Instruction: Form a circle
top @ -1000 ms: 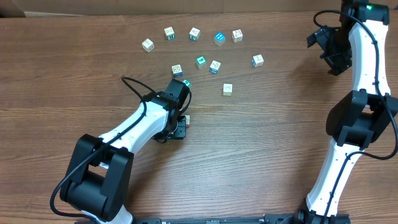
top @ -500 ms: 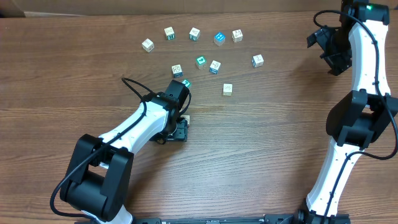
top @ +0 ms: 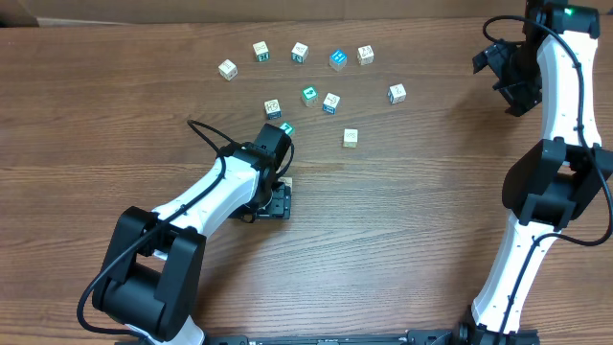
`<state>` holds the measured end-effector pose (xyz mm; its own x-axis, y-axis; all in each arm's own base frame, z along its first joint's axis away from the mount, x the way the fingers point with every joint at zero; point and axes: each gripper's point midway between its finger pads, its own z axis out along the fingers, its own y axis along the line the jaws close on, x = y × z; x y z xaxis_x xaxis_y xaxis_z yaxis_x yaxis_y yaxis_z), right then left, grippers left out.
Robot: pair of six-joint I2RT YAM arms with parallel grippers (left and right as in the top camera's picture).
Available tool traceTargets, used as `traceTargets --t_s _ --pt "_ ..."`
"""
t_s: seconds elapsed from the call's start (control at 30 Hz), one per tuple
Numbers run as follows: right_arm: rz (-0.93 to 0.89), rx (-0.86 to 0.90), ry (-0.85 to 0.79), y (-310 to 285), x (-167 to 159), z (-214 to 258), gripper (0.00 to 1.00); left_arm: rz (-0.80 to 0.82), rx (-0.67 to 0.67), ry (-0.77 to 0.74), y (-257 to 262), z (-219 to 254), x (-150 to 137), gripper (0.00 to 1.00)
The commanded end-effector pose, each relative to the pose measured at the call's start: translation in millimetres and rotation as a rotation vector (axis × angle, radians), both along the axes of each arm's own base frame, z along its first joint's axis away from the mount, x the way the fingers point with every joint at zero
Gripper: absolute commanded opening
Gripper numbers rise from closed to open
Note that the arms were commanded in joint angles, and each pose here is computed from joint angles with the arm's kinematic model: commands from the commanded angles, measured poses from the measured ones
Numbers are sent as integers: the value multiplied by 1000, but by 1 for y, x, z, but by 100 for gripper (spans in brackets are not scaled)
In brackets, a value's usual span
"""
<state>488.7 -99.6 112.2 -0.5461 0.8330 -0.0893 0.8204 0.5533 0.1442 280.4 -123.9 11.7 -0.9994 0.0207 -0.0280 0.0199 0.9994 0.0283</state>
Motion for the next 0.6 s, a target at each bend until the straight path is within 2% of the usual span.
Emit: traceTargets --t_s 0.0,0.57 --pt "0 -12 -44 -2 3 18 100 -4 -2 23 0 -3 -7 80" --pt "0 -12 -44 -2 3 18 100 -4 1 30 1 -3 -9 81"
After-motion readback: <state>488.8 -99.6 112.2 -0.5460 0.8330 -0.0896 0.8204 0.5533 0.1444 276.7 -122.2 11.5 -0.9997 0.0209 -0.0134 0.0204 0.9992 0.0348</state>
